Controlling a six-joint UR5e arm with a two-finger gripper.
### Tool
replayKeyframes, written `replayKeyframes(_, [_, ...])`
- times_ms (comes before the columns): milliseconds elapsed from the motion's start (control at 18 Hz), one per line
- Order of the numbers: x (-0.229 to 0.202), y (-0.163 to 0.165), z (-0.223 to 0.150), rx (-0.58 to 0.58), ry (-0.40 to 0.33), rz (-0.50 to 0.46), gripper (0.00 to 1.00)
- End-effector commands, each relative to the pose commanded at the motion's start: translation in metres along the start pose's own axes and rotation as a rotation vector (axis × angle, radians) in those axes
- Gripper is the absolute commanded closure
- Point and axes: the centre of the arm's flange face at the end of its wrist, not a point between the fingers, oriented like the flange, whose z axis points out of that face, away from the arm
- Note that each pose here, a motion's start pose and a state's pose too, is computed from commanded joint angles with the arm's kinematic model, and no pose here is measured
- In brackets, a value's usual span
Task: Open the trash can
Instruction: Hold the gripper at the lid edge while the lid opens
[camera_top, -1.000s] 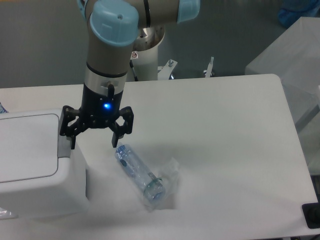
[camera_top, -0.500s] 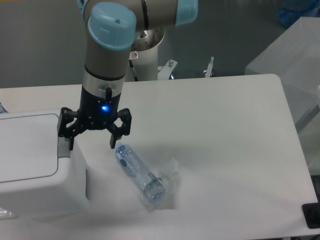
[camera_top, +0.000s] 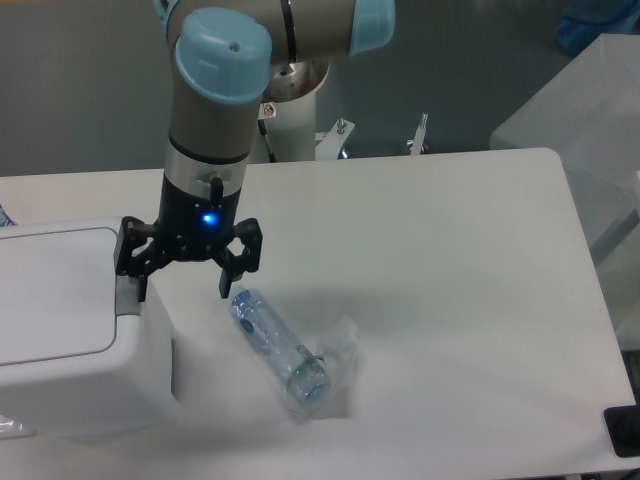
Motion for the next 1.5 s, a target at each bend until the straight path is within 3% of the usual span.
replayKeyframes(1500, [0.0026, -0.0016, -0.0069, 0.013, 0.001, 0.005, 0.00])
